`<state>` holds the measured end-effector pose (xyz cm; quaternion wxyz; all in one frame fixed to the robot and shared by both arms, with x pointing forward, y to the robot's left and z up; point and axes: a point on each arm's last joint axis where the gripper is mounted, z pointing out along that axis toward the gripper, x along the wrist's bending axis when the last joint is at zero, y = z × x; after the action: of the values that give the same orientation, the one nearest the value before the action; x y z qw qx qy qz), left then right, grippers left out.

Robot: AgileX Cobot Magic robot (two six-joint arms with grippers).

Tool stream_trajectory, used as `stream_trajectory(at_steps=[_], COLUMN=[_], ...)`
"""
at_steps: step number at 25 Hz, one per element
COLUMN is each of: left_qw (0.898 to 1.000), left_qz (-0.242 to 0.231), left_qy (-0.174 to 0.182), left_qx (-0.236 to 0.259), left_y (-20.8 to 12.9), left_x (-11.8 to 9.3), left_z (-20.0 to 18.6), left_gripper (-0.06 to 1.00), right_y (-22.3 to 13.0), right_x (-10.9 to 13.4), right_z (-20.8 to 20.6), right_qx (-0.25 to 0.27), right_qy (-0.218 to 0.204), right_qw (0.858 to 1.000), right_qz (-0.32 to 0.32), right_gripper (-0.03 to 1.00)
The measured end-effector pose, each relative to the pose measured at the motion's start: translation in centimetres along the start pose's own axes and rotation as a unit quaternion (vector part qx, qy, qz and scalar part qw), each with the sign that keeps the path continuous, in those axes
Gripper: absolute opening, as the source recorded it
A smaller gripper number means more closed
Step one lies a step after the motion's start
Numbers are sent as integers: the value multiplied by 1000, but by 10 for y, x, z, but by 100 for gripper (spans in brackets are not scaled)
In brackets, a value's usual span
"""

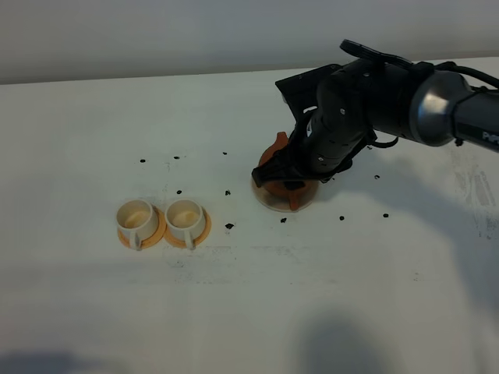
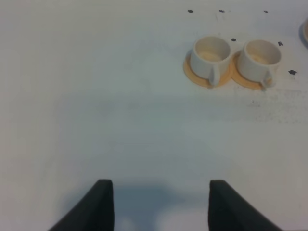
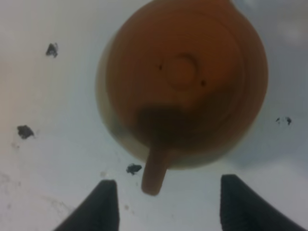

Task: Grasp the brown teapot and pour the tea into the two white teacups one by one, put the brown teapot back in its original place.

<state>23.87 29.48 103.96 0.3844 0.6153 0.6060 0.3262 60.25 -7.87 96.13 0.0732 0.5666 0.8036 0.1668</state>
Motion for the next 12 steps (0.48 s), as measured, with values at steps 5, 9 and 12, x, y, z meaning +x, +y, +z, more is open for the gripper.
stream_trajectory(at_steps=[5,9,12], left_qw=[1000,1000,1000], left_qz=[0,0,0], left_qy=[0,0,0], left_qx=[0,0,0], left_y=[0,0,0], left_x=[0,0,0], left_z=[0,0,0], left_gripper=[44,44,44], right_y=[4,2,1], right_x=[1,1,1], right_z=[1,8,14], right_qx=[4,17,27], right_qy=[2,1,2], right_qw=[1000,1000,999], right_qz=[13,17,19], right_gripper=[48,48,48])
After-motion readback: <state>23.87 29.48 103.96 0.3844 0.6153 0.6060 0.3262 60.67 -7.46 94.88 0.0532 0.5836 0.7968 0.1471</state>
